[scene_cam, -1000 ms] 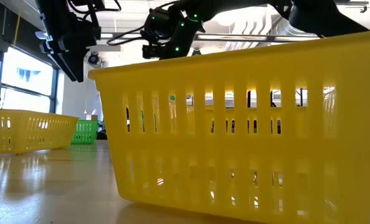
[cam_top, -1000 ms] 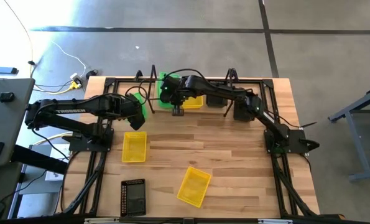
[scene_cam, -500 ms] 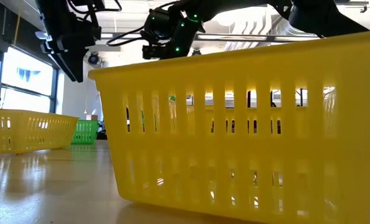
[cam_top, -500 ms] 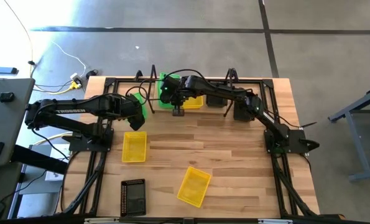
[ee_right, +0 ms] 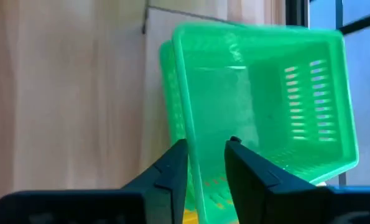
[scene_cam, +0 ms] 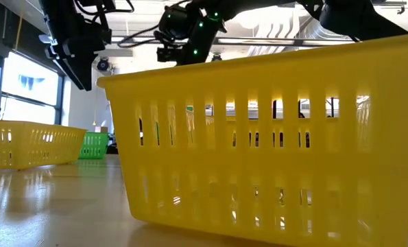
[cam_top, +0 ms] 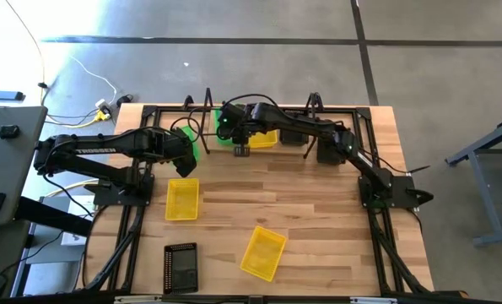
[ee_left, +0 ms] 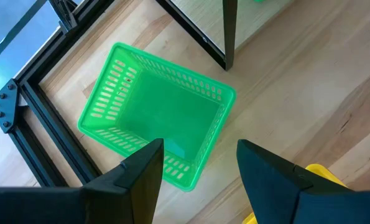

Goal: Stack baskets on shelf by color
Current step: Stack the right green bin on top of the green bin on the shelf, then stack the left yellow bin on top of the yellow bin on the shelf

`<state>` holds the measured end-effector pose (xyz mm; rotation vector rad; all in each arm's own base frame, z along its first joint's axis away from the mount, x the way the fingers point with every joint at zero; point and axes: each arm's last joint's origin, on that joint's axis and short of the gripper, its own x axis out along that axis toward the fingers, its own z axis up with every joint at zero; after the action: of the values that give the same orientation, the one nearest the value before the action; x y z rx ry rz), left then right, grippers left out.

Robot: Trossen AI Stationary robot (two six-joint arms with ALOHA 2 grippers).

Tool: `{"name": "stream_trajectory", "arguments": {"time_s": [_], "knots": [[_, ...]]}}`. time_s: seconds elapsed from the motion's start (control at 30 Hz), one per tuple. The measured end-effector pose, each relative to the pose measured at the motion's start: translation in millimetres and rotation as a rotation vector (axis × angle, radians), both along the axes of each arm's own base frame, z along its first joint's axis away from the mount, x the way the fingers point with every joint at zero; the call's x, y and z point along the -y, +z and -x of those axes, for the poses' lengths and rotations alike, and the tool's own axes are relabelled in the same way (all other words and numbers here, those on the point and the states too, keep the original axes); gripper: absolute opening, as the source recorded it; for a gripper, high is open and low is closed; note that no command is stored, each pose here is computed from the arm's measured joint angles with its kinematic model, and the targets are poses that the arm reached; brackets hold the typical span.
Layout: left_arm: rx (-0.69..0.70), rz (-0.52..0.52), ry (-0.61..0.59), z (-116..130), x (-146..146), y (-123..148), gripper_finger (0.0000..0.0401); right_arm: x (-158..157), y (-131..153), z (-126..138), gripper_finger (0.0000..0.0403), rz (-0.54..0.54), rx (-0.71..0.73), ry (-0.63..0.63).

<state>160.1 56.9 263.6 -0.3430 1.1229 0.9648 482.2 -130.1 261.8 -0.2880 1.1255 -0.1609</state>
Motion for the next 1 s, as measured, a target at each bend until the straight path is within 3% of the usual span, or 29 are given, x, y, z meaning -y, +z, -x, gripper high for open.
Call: {"name": "stream_trajectory", "arguments": {"time_s": [0.3, 0.63, 1.0], "knots": [[0.0, -0.001, 0.0, 0, 0, 0, 0.0195, 3, 19, 7, 0.0094, 0.06, 0.028, -0.045], [0.023, 0.081, -0.024, -1, 3, -1, 0.0195, 6, 43, 31, 0.0094, -0.043, 0.015, -0.108], [0.022, 0.317, -0.346, -6, 27, -2, 0.0195, -12, 74, 49, 0.0094, -0.153, 0.081, -0.258]]}}
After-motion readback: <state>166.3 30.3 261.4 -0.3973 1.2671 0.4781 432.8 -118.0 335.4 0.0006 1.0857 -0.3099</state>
